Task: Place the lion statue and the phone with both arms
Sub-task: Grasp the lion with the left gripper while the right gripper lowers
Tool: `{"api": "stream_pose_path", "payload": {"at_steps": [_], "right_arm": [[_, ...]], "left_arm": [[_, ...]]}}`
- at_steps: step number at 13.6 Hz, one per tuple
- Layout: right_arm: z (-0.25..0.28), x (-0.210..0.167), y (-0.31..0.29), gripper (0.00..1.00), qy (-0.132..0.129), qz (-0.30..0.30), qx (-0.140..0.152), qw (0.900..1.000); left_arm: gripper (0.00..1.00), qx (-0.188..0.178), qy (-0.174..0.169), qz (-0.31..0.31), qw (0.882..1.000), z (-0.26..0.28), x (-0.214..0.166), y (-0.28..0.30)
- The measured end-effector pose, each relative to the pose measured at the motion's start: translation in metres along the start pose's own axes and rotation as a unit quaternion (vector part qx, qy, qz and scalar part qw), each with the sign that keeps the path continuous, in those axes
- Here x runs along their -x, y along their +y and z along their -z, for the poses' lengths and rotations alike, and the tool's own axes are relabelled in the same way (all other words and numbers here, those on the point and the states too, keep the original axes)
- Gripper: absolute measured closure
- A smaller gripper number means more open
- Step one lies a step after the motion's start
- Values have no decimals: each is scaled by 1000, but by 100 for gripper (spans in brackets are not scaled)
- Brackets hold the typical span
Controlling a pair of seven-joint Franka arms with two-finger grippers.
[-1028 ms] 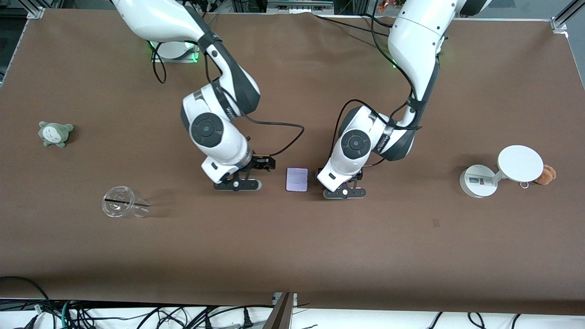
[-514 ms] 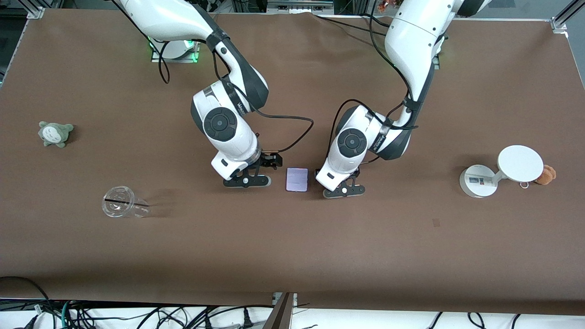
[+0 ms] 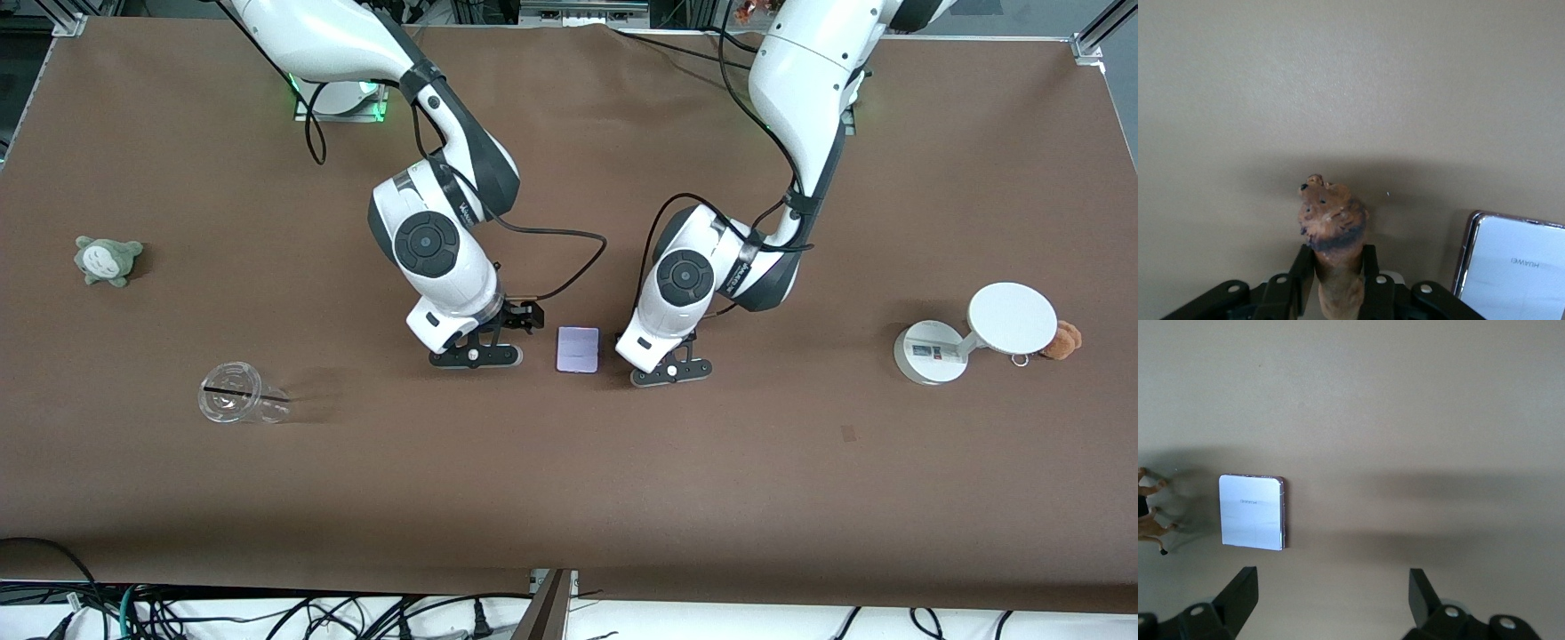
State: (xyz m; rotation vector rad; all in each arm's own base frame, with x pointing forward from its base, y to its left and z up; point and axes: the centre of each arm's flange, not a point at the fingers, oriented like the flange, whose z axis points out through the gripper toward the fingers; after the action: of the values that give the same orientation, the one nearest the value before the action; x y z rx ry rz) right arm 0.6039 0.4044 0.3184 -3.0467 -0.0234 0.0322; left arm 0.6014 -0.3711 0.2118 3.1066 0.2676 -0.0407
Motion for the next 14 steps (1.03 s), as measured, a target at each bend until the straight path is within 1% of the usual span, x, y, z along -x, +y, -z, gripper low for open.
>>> {"api": "stream_pose_path", "payload": {"at_steps": [3,5,7,10,11,12,14], "right_arm": [[-6,4,-5,0,-4,-18,2,1000],[-16,11,-17,0,-4,-32,2,999],[-31,15,-34,0,8,-56,-7,998],[-62,18,-68,0,19,-107,-19,994],[-73,17,-79,0,22,-119,-23,992],[-83,17,-89,0,26,-128,-28,991],[-105,16,-100,0,35,-132,-35,990]], "left_arm": [[67,-8,-3,13,1000,15,-13,-16],[67,-16,-14,16,1000,34,-29,-42],[67,-15,-18,7,1000,55,-55,-82],[67,-12,-23,-5,1000,85,-96,-162],[67,-18,-21,-13,1000,92,-106,-187],[67,-33,-17,-20,999,96,-112,-207],[67,-53,-18,-17,998,94,-117,-237]]}}
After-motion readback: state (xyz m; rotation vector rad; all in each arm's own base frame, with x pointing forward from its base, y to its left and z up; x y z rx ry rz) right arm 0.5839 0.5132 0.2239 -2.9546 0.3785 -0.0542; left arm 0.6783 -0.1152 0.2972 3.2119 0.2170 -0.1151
